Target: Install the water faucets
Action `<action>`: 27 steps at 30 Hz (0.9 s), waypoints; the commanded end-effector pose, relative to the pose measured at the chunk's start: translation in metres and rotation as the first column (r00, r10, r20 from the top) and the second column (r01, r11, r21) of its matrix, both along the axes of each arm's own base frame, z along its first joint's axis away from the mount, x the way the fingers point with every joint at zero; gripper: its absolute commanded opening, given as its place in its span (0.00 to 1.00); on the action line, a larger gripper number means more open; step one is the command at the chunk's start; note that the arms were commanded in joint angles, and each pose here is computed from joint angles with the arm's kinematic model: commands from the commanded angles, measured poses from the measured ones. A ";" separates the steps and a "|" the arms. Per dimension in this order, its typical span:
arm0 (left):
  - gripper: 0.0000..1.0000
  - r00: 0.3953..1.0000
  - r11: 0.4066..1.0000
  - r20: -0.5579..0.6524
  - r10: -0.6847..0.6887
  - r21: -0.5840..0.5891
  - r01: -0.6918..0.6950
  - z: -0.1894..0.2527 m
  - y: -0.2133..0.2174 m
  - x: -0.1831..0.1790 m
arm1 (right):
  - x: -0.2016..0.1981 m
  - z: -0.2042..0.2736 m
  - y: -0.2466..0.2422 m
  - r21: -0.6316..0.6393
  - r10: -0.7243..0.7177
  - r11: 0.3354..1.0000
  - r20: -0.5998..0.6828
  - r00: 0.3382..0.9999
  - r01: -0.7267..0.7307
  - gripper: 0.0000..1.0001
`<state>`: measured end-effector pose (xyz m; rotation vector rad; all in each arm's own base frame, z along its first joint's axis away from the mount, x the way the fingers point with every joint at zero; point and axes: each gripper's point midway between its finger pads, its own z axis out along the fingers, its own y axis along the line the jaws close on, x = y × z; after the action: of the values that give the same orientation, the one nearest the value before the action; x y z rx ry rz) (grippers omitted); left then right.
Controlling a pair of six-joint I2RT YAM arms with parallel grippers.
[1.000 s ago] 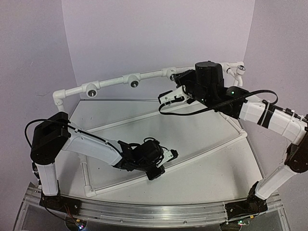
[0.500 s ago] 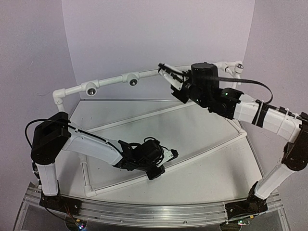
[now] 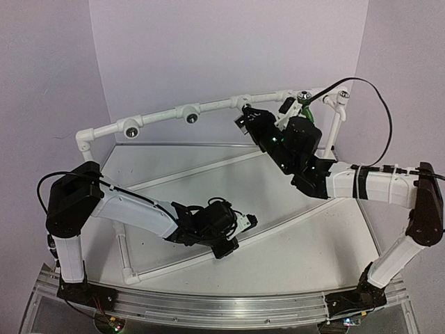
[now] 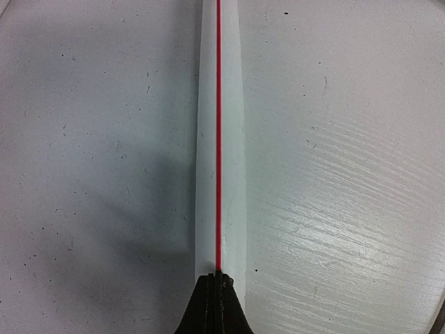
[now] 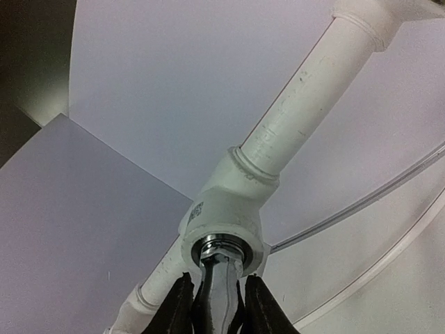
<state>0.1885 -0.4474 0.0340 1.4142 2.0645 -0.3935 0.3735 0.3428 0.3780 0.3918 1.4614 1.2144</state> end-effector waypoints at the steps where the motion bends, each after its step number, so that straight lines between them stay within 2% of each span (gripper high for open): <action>1: 0.00 0.980 0.951 -0.197 -0.028 0.296 0.087 -0.079 0.063 -0.047 | -0.032 0.058 0.020 0.091 0.195 0.973 0.171 0.966 -0.213 0.10; 3: 0.00 0.980 0.952 -0.195 -0.028 0.295 0.086 -0.079 0.062 -0.047 | -0.032 0.050 0.015 -0.082 0.169 0.984 0.142 0.975 -0.159 0.34; 5: 0.00 0.980 0.952 -0.196 -0.025 0.294 0.083 -0.078 0.062 -0.046 | -0.034 0.042 0.006 -0.229 0.139 0.968 0.136 0.981 -0.106 0.59; 7: 0.00 0.980 0.952 -0.196 -0.024 0.296 0.082 -0.079 0.063 -0.047 | -0.042 0.038 -0.005 -0.386 0.136 0.920 0.150 0.979 -0.069 0.73; 9: 0.00 0.980 0.952 -0.196 -0.022 0.296 0.081 -0.079 0.063 -0.047 | -0.051 0.042 -0.019 -0.515 0.138 0.856 0.159 0.978 -0.037 0.82; 12: 0.00 0.980 0.952 -0.199 -0.027 0.294 0.086 -0.079 0.062 -0.047 | -0.070 0.051 -0.035 -0.662 0.194 0.750 0.191 0.962 -0.019 0.90; 15: 0.00 0.979 0.952 -0.199 -0.033 0.293 0.092 -0.079 0.061 -0.047 | -0.088 0.056 -0.050 -0.794 0.263 0.608 0.228 0.937 0.022 0.93; 20: 0.00 0.979 0.953 -0.200 -0.031 0.290 0.089 -0.078 0.060 -0.047 | -0.113 0.083 -0.056 -0.894 0.440 0.395 0.387 0.810 0.213 0.91; 22: 0.00 0.980 0.953 -0.198 -0.028 0.291 0.086 -0.078 0.061 -0.047 | -0.124 0.087 -0.049 -0.905 0.564 0.271 0.426 0.707 0.329 0.90; 24: 0.00 0.980 0.952 -0.197 -0.026 0.293 0.084 -0.078 0.061 -0.047 | -0.122 0.081 -0.047 -0.883 0.652 0.108 0.409 0.639 0.457 0.90; 26: 0.00 0.980 0.953 -0.196 -0.020 0.293 0.079 -0.077 0.062 -0.047 | -0.111 0.072 -0.048 -0.824 0.693 -0.054 0.376 0.615 0.564 0.93; 27: 0.00 0.981 0.953 -0.195 -0.021 0.293 0.078 -0.077 0.062 -0.046 | -0.102 0.067 -0.050 -0.789 0.697 -0.136 0.354 0.624 0.599 0.95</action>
<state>0.1882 -0.4475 0.0339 1.4148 2.0654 -0.3956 0.2590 0.2869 0.4710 -0.9887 1.2477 0.1817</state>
